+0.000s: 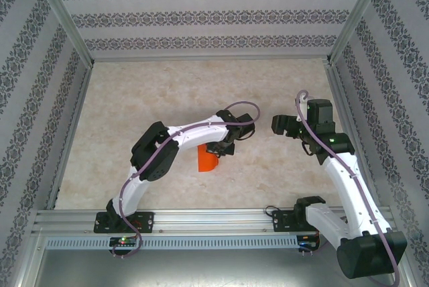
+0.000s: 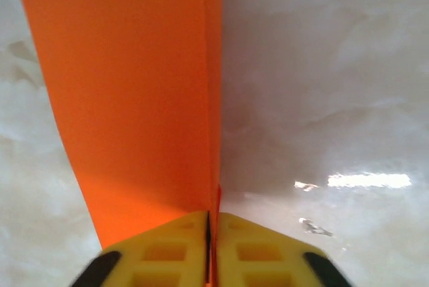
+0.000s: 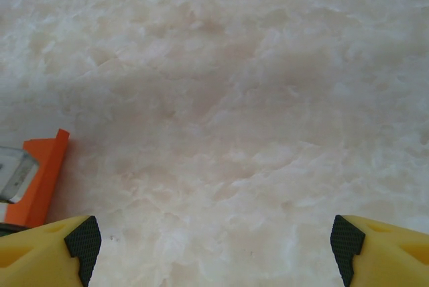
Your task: Fold a paper plane with a square sheet of paper (fold left side to right side)
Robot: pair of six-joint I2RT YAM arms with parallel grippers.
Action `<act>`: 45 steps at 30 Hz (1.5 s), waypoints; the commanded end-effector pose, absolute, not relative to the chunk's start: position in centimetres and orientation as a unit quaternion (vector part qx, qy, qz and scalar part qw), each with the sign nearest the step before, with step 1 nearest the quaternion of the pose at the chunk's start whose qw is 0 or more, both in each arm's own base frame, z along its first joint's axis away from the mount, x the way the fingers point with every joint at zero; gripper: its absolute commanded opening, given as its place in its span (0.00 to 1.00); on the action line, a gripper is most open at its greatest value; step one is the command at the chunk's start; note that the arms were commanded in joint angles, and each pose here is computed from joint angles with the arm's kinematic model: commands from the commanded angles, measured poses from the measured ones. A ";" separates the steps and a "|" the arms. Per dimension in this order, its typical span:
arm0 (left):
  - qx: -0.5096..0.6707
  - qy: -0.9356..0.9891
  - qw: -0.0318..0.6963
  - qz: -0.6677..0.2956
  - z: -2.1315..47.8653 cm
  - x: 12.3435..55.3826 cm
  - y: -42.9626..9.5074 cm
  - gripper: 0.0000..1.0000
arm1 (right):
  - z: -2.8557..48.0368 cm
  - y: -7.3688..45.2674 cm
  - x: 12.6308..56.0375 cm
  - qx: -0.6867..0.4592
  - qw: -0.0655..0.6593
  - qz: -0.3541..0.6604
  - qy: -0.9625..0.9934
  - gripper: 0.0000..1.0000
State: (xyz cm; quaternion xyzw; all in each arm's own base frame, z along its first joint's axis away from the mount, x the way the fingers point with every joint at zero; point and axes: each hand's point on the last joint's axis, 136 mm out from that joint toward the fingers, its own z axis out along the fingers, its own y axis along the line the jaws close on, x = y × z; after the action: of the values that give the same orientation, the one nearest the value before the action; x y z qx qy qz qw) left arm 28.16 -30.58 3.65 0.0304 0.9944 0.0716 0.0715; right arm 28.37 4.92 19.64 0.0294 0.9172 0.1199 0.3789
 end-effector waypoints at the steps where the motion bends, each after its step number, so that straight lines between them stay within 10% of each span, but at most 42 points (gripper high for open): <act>1: 0.036 0.996 0.073 0.022 4.3 29.1 -32.4 0.26 | 18.7 5.6 28.2 0.036 0.364 0.149 0.919 0.91; 9: 0.062 0.987 0.114 -0.091 8.2 29.5 -34.0 0.61 | 17.9 8.1 28.5 0.022 0.339 0.219 0.915 0.89; 16: 0.027 0.962 0.193 -0.192 12.7 30.7 -29.8 0.85 | 16.6 13.2 29.7 0.003 0.291 0.325 0.900 0.66; 25: -0.044 0.920 0.229 -0.315 12.3 31.4 -24.1 0.87 | 12.9 21.5 31.7 -0.060 0.230 0.340 0.910 0.34; 45: -0.057 0.929 0.152 -0.332 6.2 30.0 -24.1 0.82 | 2.9 27.8 36.4 -0.101 0.150 0.273 0.945 0.18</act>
State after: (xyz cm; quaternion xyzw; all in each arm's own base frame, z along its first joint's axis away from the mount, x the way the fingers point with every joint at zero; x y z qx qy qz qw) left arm 29.10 -23.51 5.56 -0.0593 0.9353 -0.3163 0.1473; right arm 36.24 27.74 3.18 -0.0857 0.9412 0.2935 0.1437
